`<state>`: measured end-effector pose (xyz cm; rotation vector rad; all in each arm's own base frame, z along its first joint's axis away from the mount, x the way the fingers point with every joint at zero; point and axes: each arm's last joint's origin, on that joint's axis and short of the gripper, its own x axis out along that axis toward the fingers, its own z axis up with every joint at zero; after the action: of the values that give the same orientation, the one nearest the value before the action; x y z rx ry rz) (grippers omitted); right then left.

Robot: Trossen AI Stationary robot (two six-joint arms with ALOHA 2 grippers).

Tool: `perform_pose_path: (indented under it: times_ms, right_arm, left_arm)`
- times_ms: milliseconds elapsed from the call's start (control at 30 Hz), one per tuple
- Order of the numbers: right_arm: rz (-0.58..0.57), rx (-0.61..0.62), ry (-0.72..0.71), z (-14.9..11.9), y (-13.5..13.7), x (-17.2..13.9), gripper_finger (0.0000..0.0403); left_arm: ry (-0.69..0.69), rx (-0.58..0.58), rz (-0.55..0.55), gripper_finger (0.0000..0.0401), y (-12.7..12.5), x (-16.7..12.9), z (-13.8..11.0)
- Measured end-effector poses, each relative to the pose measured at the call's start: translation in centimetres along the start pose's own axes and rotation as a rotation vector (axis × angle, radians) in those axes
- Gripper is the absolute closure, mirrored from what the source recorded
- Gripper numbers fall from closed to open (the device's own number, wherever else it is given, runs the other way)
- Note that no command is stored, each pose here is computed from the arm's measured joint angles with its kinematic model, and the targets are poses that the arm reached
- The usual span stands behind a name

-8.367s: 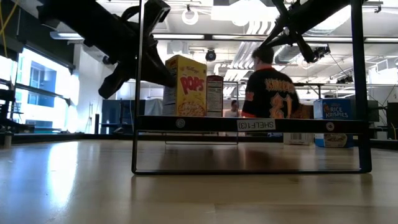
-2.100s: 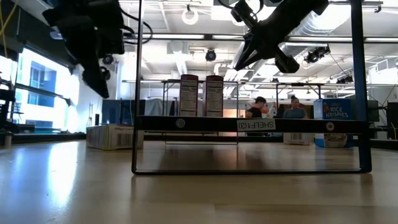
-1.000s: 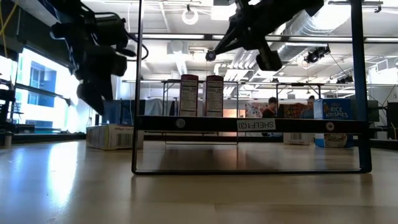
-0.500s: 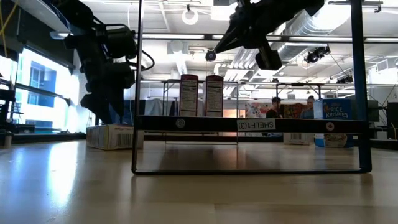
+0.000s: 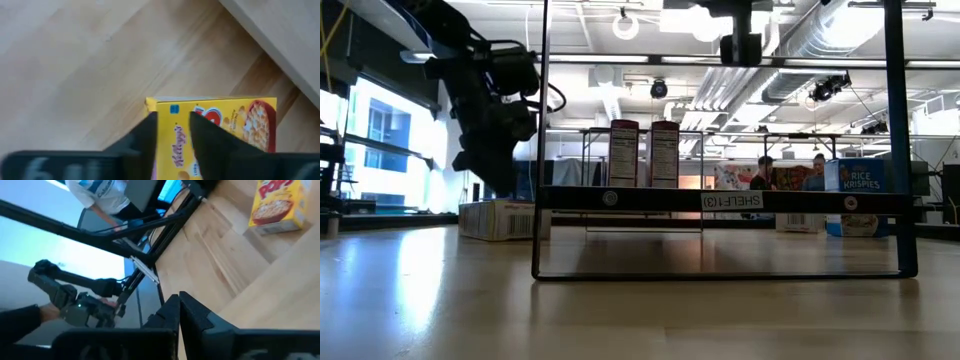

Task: Stack cereal on shelf
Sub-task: Put the left yellow cereal box on the shelf

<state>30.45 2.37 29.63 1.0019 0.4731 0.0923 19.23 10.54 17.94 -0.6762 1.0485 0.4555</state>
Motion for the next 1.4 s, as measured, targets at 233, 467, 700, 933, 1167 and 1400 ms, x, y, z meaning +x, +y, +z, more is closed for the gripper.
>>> perform_pose_path:
  times_ms: [233, 467, 700, 933, 1167, 1400]
  right_arm:
    - [-0.036, -0.026, -0.058, 0.1, 0.5, -1.3, 0.0403]
    - [-0.088, -0.024, -0.081, 0.0, 0.2, -1.3, 0.0403]
    - [-0.113, -0.024, -0.108, 0.1, 0.1, -1.4, 0.0403]
    - [-0.117, -0.026, -0.114, 0.1, 0.1, -1.4, 0.0403]
    - [-0.119, -0.050, -0.114, 0.1, 0.1, -1.4, 0.0403]
    - [-0.120, -0.068, -0.113, 0.1, 0.1, -1.4, 0.0403]
  left_arm:
    - [-0.081, -0.010, -0.001, 0.0392, 0.9, -0.2, 1.0]
    - [-0.051, 0.028, -0.051, 0.0400, 1.3, 1.2, 1.5]
    - [-0.004, 0.042, -0.046, 0.0401, 0.8, 2.3, 1.2]
    - [0.099, 0.039, -0.043, 0.0401, -0.3, 1.2, -0.5]
    - [0.163, 0.047, -0.068, 0.0401, -2.9, -0.4, -2.9]
    - [0.124, 0.010, -0.057, 0.0401, -4.4, -0.8, -6.2]
